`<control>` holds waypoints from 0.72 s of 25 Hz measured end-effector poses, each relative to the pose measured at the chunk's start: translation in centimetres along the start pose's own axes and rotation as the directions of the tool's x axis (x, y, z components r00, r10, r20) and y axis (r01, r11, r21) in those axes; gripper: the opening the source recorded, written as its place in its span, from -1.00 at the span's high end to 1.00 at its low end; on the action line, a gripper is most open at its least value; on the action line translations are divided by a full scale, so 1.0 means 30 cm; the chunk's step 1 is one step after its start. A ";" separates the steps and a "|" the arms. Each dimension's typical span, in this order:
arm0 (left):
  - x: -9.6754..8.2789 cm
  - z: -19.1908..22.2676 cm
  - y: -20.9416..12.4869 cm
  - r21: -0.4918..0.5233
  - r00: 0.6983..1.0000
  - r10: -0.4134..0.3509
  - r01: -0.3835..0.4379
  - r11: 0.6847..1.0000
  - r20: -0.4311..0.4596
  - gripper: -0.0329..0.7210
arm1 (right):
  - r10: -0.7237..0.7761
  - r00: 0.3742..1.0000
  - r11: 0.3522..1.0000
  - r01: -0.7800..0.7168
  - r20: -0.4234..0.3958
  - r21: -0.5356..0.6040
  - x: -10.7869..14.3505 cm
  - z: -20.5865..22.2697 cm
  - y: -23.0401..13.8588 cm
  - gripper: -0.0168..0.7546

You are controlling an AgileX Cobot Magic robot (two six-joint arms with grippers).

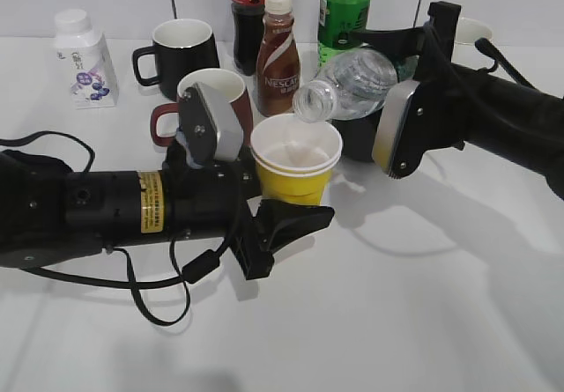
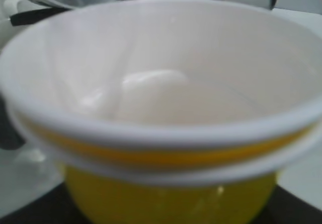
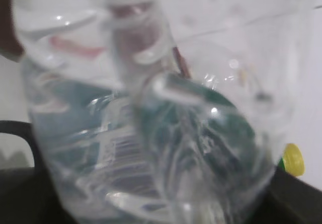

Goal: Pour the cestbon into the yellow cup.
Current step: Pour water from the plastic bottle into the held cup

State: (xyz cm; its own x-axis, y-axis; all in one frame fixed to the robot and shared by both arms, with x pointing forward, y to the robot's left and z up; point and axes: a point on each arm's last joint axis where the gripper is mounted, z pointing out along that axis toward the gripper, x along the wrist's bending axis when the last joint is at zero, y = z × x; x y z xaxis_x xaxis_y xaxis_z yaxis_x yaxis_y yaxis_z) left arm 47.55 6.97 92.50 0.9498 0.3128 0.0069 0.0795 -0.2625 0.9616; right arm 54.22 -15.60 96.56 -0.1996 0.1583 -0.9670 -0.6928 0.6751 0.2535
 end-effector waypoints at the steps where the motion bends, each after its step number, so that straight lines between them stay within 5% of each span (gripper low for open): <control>1: 0.000 0.000 0.000 0.001 1.000 0.000 0.000 1.000 0.000 -0.26 | -0.011 1.000 1.000 0.011 0.000 0.000 0.000 0.000 0.000 -0.29; 18: -0.016 0.000 -0.007 0.020 0.998 0.042 -0.043 0.999 0.053 -0.26 | -0.079 0.997 0.997 0.079 0.009 0.021 -0.003 0.000 -0.006 -0.29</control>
State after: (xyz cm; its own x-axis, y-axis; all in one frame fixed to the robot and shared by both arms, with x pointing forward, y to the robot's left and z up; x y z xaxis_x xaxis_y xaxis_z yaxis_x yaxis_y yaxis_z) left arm 47.09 6.87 92.31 0.9669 0.2530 0.0330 0.0443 -0.2940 0.9548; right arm 54.36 -15.74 96.61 -0.1383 0.1106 -0.9842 -0.6918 0.7004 0.1759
